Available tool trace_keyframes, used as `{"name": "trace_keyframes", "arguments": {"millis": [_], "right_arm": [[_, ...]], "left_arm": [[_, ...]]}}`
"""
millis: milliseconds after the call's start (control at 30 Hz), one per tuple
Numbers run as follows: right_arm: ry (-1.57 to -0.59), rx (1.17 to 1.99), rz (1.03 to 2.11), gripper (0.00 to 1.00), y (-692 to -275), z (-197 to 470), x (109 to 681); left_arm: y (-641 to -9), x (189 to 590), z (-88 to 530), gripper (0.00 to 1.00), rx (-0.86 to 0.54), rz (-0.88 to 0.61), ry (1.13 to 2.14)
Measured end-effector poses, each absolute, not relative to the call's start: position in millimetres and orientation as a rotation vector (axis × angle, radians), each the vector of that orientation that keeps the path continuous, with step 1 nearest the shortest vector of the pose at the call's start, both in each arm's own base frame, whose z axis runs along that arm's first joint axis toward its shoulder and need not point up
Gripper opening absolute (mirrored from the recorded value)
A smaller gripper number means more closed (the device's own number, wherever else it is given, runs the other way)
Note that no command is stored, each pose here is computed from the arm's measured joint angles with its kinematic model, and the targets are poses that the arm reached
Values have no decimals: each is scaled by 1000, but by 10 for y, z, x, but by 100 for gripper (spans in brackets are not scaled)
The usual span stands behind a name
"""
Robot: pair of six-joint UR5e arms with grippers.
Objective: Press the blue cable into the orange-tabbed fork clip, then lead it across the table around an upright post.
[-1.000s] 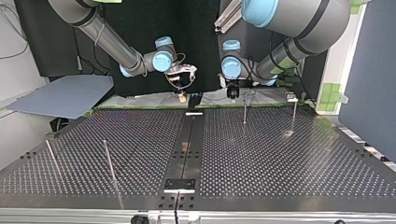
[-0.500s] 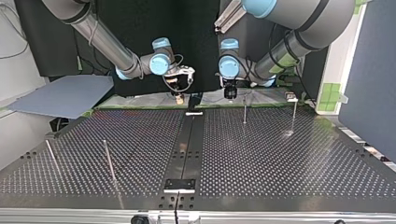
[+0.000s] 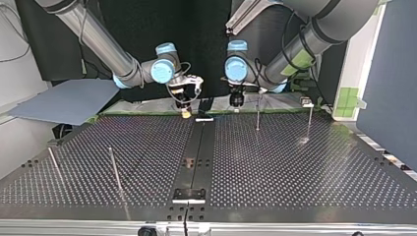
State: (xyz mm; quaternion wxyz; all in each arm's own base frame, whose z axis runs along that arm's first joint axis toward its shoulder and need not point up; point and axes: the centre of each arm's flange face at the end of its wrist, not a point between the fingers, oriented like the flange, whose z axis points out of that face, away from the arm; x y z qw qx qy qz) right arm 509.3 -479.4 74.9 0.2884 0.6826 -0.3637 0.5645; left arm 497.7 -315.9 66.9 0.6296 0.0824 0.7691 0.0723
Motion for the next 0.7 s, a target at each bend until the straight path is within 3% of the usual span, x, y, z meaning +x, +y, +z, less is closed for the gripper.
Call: {"name": "trace_keyframes", "arguments": {"millis": [700], "right_arm": [[-936, 1726, 1583, 0, -4821, 1741, 5063]], "left_arm": [[-3404, 4841, 1675, 0, 131, 52, 1648]]}}
